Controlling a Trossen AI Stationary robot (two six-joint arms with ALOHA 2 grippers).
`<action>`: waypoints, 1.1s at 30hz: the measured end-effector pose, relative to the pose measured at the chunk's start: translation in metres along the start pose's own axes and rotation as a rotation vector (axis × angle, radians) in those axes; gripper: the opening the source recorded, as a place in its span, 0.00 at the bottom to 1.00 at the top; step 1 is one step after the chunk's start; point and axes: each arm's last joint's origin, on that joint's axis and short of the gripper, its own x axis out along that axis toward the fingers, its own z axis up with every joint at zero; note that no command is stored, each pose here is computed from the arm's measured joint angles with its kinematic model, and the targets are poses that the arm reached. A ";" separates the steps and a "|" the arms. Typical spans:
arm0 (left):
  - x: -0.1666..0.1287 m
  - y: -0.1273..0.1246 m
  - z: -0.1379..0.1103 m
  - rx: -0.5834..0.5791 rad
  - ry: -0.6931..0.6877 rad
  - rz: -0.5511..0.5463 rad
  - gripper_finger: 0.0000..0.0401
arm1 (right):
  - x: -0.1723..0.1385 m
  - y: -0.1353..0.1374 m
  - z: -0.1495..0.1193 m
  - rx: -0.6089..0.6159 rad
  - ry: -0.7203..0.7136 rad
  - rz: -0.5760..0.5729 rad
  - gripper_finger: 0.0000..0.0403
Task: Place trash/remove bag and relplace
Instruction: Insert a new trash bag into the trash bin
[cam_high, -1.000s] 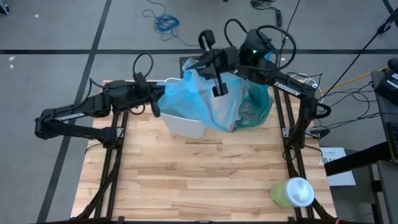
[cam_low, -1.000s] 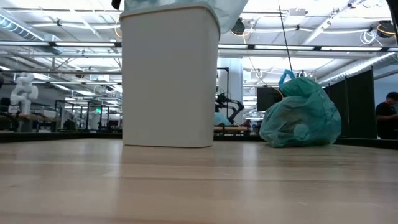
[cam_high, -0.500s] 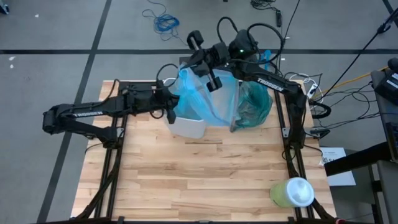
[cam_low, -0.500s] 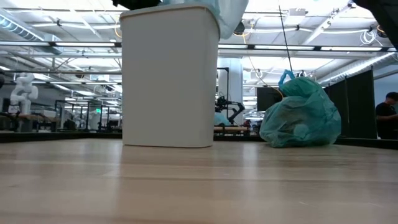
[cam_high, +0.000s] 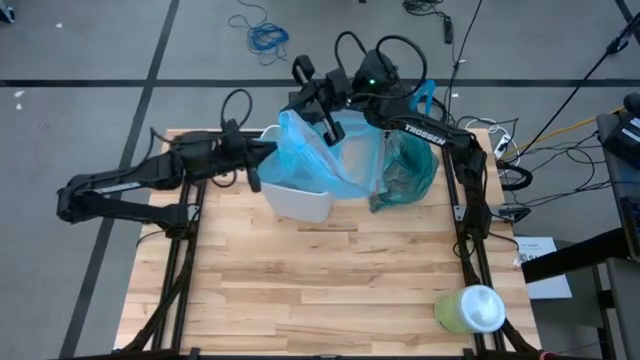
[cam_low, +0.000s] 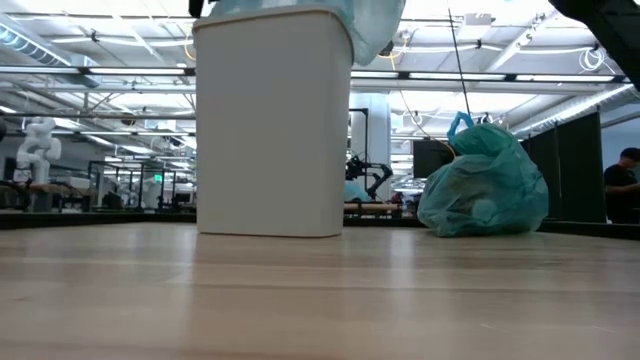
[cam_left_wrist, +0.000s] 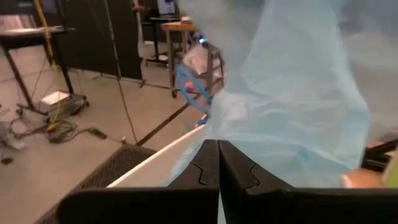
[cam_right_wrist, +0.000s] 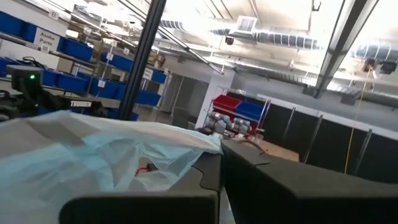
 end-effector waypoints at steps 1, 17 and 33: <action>-0.004 0.000 0.001 0.014 0.001 -0.009 0.00 | 0.000 0.000 -0.001 0.008 0.003 0.000 0.00; -0.030 0.003 0.011 0.065 -0.070 -0.076 0.35 | -0.004 -0.003 -0.013 0.076 0.095 -0.025 0.00; -0.015 -0.003 0.018 0.077 -0.174 -0.197 0.43 | -0.005 -0.005 -0.013 0.059 0.100 -0.047 0.00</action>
